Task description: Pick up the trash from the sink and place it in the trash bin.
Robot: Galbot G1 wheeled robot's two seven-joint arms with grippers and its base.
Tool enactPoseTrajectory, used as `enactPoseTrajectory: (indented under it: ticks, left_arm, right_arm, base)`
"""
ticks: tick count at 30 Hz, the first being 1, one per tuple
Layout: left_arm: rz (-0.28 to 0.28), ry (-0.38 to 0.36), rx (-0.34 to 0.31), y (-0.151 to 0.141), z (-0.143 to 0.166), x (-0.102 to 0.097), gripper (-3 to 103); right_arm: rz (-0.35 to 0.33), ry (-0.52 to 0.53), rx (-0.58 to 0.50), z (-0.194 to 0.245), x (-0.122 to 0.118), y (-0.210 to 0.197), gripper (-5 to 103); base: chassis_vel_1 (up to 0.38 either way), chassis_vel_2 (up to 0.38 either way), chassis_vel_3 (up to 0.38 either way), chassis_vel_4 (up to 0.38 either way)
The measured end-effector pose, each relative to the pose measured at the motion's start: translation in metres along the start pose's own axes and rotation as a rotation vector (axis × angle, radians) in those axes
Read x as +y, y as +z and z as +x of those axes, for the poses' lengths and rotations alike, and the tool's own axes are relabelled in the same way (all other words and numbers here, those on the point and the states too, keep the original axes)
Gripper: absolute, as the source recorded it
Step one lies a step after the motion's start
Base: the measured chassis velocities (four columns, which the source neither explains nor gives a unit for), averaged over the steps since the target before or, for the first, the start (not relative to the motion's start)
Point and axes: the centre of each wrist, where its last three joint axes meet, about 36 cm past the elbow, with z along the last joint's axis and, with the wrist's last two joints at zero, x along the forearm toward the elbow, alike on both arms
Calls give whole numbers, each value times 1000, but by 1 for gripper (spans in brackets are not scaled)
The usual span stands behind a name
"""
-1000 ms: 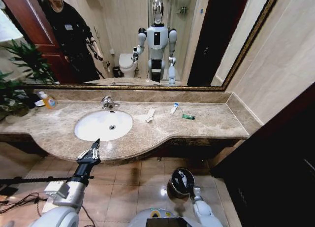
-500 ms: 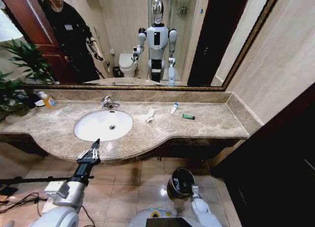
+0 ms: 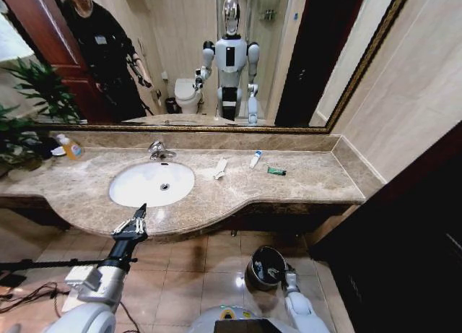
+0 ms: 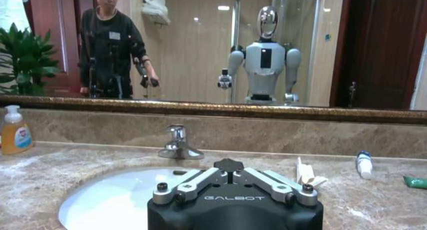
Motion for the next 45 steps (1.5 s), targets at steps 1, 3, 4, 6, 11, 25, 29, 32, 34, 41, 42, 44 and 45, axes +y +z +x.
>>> enactPoseTrajectory:
  ticks: [1, 3, 4, 6, 11, 25, 29, 32, 34, 41, 42, 44, 45]
  left_arm:
    - [0, 0, 0, 0, 0, 0, 0]
    - [0, 0, 0, 0, 0, 0, 0]
    - [0, 0, 0, 0, 0, 0, 0]
    - [0, 0, 0, 0, 0, 0, 0]
    - [0, 0, 0, 0, 0, 0, 0]
    - [0, 0, 0, 0, 0, 0, 0]
    - [0, 0, 0, 0, 0, 0, 0]
    - [0, 0, 0, 0, 0, 0, 0]
    - [0, 0, 0, 0, 0, 0, 0]
    - [0, 0, 0, 0, 0, 0, 0]
    - [0, 0, 0, 0, 0, 0, 0]
    - [0, 0, 0, 0, 0, 0, 0]
    - [0, 0, 0, 0, 0, 0, 0]
  right_arm:
    - [-6, 7, -9, 5, 0, -2, 100]
    - [-11, 13, -14, 8, -1, -2, 100]
    - [-25, 24, -33, 21, -5, -8, 100]
    - [-30, 27, -44, 27, -6, -11, 100]
    - [-76, 25, -104, 60, -15, -37, 100]
    - [-80, 17, -326, 180, -8, -121, 100]
    - [-79, 2, -370, 202, -2, -145, 100]
    - [-72, -20, -417, 219, 4, -177, 100]
    - [-71, -31, -435, 224, 6, -188, 100]
    - [-81, -143, -547, 244, 31, -247, 100]
    - [-81, -143, -547, 244, 31, -247, 100]
    - [-76, -183, -558, 244, 38, -251, 100]
    - [-64, -221, -568, 241, 42, -255, 100]
  base:
    - [0, 0, 0, 0]
    - [0, 0, 0, 0]
    - [0, 0, 0, 0]
    - [0, 0, 0, 0]
    - [0, 0, 0, 0]
    - [0, 0, 0, 0]
    - [0, 0, 0, 0]
    - [0, 0, 0, 0]
    - [0, 0, 0, 0]
    - [0, 0, 0, 0]
    - [0, 0, 0, 0]
    - [0, 0, 0, 0]
    - [0, 0, 0, 0]
